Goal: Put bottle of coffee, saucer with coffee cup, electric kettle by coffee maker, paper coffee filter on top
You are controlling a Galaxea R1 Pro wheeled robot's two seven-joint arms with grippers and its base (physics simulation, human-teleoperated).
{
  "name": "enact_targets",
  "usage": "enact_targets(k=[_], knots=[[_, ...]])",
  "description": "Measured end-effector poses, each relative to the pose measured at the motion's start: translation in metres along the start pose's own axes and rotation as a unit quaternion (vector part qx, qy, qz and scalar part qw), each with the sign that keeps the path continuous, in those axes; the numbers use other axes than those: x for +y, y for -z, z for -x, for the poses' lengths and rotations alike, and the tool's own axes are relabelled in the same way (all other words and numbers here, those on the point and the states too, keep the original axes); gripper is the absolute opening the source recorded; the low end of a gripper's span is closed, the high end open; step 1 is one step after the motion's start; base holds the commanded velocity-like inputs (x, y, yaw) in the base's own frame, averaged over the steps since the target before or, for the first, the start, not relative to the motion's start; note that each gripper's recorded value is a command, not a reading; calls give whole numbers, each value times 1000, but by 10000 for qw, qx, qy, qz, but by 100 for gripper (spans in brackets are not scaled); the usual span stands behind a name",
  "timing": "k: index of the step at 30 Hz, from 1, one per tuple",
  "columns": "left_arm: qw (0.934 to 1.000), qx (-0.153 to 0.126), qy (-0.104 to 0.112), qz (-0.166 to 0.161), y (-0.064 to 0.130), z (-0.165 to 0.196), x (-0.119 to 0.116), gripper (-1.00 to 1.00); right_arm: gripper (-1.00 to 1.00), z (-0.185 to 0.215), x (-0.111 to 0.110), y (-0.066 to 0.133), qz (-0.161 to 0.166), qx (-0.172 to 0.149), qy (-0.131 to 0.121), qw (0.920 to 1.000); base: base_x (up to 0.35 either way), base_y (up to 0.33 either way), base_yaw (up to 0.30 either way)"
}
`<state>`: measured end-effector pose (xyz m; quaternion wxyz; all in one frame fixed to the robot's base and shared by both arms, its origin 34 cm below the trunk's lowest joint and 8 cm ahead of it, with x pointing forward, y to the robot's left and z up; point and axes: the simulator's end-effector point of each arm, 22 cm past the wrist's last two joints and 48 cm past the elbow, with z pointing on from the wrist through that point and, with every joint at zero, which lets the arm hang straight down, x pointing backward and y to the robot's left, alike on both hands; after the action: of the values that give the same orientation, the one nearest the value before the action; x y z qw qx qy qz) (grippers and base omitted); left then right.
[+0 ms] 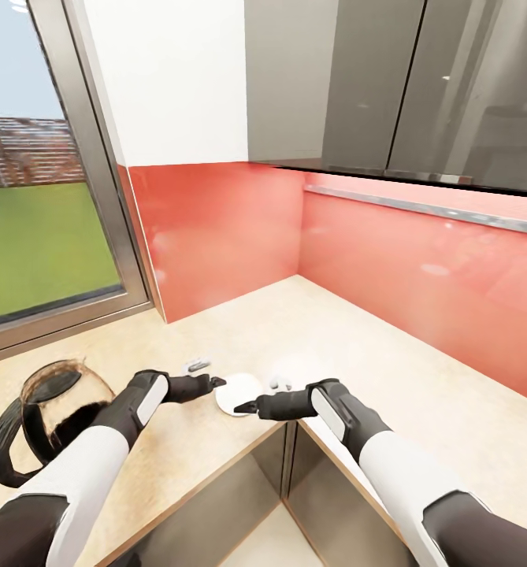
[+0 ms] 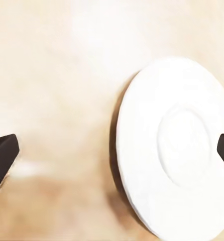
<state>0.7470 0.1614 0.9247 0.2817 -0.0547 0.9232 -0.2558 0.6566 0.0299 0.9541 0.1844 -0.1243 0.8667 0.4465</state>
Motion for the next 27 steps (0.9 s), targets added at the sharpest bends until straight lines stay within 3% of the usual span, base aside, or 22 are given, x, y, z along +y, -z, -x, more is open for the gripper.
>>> enact_targets(k=[11,16,21,27], knots=[[9999,-114,-64,-12,5,14,-2,100,100,3,6,-4,42,-53,69,10000,58,0,0],[9998,-175,-76,78,15,29,9,100,100,6,9,-3,68,-91,95,9999,0,0,0],[9998,-147,-90,-33,20,40,2,100,100,7,7,-1,44,-95,99,9999,0,0,0],[9999,37,31,-99,23,27,12,100,100,5,1,1,-9,-83,72,9999,0,0,0]])
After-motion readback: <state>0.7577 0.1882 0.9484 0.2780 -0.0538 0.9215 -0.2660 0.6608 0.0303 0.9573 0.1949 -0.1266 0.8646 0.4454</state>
